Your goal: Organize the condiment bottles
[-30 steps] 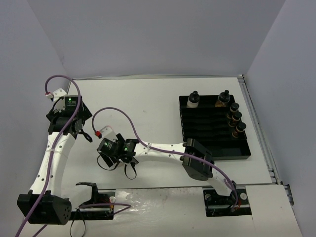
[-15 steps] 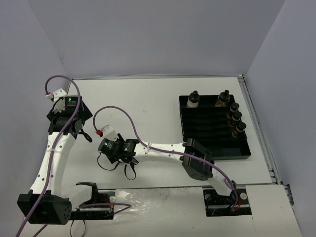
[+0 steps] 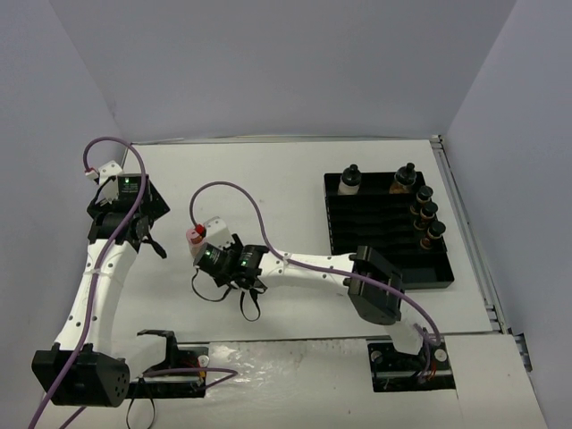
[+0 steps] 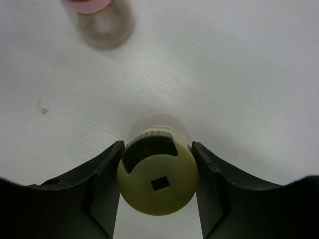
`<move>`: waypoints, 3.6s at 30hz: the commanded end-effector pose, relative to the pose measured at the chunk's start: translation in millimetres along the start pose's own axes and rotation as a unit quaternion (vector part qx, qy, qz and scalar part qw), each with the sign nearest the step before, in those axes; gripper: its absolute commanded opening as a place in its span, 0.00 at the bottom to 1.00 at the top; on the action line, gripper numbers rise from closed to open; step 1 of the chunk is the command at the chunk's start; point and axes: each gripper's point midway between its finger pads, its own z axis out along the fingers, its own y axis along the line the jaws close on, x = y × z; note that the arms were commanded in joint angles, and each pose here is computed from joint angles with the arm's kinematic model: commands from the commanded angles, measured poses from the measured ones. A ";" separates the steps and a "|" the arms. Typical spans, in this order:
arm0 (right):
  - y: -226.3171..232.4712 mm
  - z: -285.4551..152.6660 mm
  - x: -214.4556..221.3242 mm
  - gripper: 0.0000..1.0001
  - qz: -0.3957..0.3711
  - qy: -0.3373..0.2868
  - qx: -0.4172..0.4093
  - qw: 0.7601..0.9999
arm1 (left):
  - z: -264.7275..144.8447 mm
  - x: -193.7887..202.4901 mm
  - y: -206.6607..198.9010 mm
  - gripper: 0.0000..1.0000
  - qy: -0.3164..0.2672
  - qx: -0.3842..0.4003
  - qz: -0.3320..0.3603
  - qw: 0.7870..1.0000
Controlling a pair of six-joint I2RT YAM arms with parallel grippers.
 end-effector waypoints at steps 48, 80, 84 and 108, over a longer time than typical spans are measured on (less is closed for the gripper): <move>-431.6 -202.8 152.5 0.00 0.489 -0.098 0.515 0.697 | 14.3 3.3 -40.8 0.97 0.030 0.060 -0.002 0.998; -427.3 -171.4 189.6 0.08 0.513 -0.070 0.548 0.657 | 13.9 3.5 -39.5 0.97 0.027 0.060 -0.001 0.998; -426.5 -171.3 191.2 0.19 0.518 -0.073 0.547 0.654 | 13.2 3.2 -38.9 0.97 0.026 0.060 -0.001 0.998; -424.8 -176.2 182.4 0.70 0.519 -0.073 0.531 0.666 | 13.4 3.5 -39.1 0.97 0.026 0.060 -0.001 0.998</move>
